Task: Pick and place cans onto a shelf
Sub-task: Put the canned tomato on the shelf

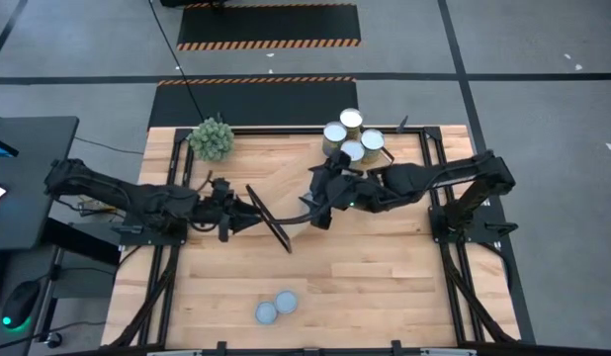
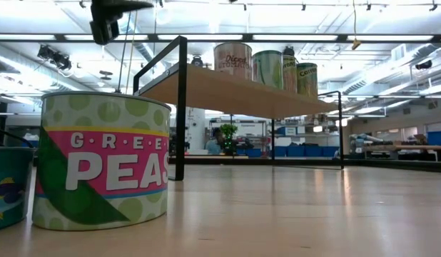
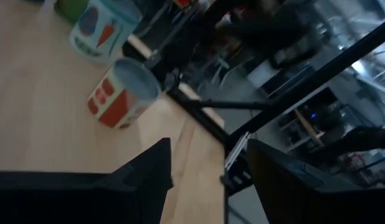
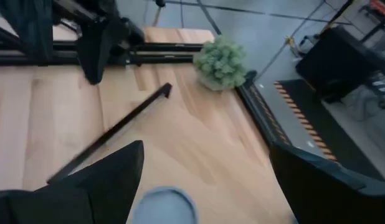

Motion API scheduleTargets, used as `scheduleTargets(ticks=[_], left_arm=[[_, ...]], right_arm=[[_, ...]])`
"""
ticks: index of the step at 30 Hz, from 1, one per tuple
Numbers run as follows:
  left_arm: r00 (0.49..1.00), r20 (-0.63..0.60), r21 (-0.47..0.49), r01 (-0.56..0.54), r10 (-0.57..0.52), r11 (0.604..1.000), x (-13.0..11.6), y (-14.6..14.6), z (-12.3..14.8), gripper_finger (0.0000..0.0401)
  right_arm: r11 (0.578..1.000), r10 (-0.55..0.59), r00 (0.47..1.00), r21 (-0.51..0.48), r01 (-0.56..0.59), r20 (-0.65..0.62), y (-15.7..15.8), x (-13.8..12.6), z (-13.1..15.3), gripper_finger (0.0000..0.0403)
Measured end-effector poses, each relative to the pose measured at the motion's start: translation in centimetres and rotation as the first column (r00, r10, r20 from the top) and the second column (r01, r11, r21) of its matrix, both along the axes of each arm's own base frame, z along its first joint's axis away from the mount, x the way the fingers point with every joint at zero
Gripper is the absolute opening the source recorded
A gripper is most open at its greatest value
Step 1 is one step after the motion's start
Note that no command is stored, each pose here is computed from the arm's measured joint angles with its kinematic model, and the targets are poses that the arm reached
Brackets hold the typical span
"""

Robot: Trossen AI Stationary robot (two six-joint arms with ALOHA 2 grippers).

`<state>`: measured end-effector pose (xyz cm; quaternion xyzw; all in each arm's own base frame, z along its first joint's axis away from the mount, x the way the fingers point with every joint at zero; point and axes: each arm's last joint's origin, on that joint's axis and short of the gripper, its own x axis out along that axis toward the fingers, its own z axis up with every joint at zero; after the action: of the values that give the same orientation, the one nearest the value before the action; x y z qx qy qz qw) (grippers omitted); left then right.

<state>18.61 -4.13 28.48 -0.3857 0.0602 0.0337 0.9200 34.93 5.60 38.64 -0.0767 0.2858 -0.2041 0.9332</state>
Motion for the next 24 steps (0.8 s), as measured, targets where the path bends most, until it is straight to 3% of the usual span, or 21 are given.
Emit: scheduleTargets(ticks=[5, 9, 15, 24], left_arm=[[0.99, -0.136, 0.058, 0.031, -0.023, 0.998, 1.7, 0.2, 1.0, 0.0215], [0.964, -0.263, 0.195, 0.097, -0.043, 0.976, 3.4, 0.1, 2.7, 0.0215], [0.915, -0.396, 0.409, 0.251, -0.078, 0.877, 6.7, -0.6, 4.7, 0.023], [0.873, -0.482, 0.573, 0.373, -0.067, 0.73, 12.2, -1.2, 5.4, 0.0326]], right_arm=[[0.999, -0.033, 0.998, -0.03, 0.032, -0.047, 0.7, -2.0, 2.8, 0.0354], [0.997, -0.079, 0.994, -0.011, 0.078, -0.079, 1.0, -3.4, 3.9, 0.0354], [0.991, -0.126, 0.987, 0.03, 0.13, -0.1, 1.3, -4.7, 4.6, 0.0348], [0.976, -0.182, 0.976, 0.095, 0.194, -0.121, 1.9, -5.6, 4.1, 0.0347]])
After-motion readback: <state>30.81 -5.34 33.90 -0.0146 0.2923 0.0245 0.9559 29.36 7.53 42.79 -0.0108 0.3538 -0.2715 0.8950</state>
